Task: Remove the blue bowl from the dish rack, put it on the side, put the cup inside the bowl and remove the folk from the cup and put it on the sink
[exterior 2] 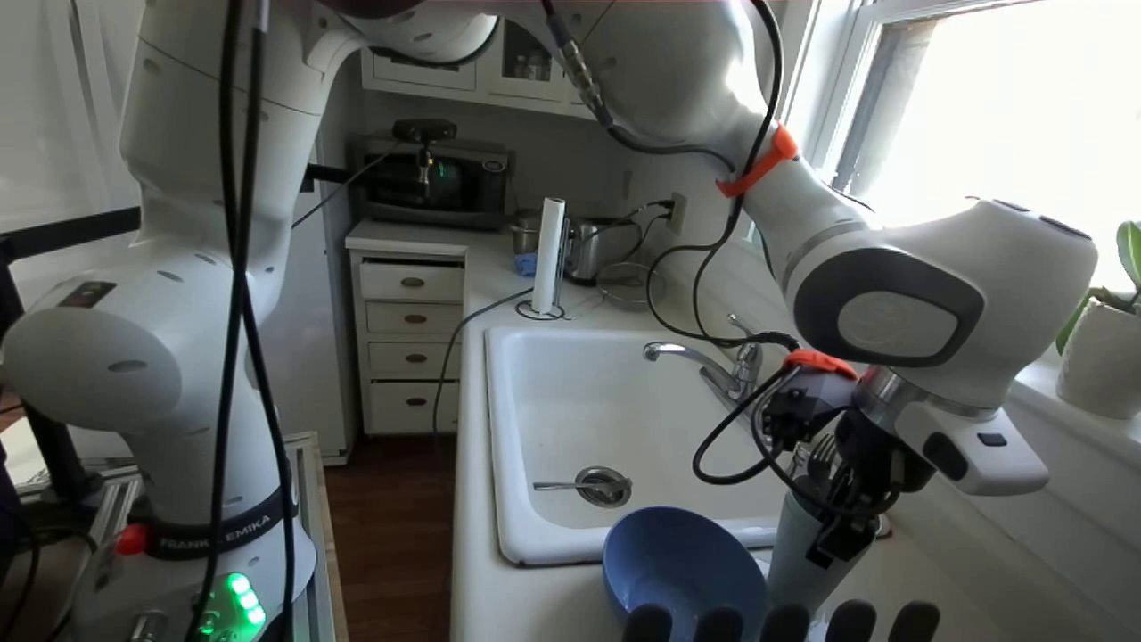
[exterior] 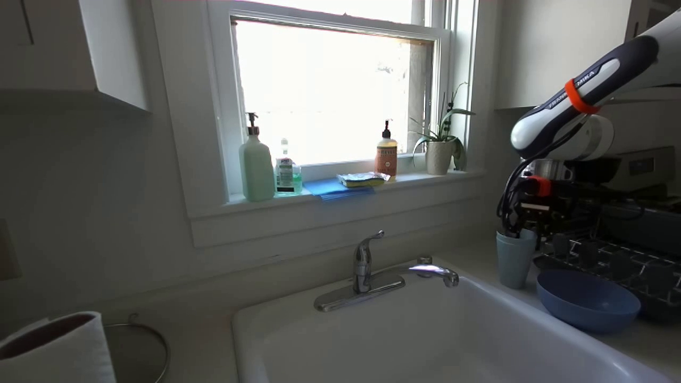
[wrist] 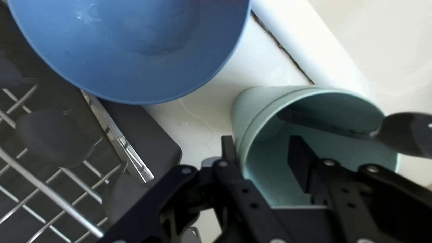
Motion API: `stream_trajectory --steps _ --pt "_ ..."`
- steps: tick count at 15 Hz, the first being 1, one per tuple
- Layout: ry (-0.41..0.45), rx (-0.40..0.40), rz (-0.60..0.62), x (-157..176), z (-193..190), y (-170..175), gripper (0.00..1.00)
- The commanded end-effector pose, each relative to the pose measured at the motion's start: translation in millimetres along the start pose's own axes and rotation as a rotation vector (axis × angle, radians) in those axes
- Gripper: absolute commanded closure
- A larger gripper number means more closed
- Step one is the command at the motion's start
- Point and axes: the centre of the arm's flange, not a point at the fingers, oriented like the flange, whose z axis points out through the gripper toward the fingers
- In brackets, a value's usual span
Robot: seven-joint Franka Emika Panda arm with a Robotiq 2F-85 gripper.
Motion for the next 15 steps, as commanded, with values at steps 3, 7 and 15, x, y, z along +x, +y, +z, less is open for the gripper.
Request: stream_trajectory --steps 3,7,15 --pt "-0.001 0.024 0.036 9.9 0.0 -6.4 0.98" --pt "-0.010 0.058 0.035 1.7 -19.3 -9.1 0.98" --pt "0.042 0.082 -0.101 -56.3 -87.4 -1.9 0.98"
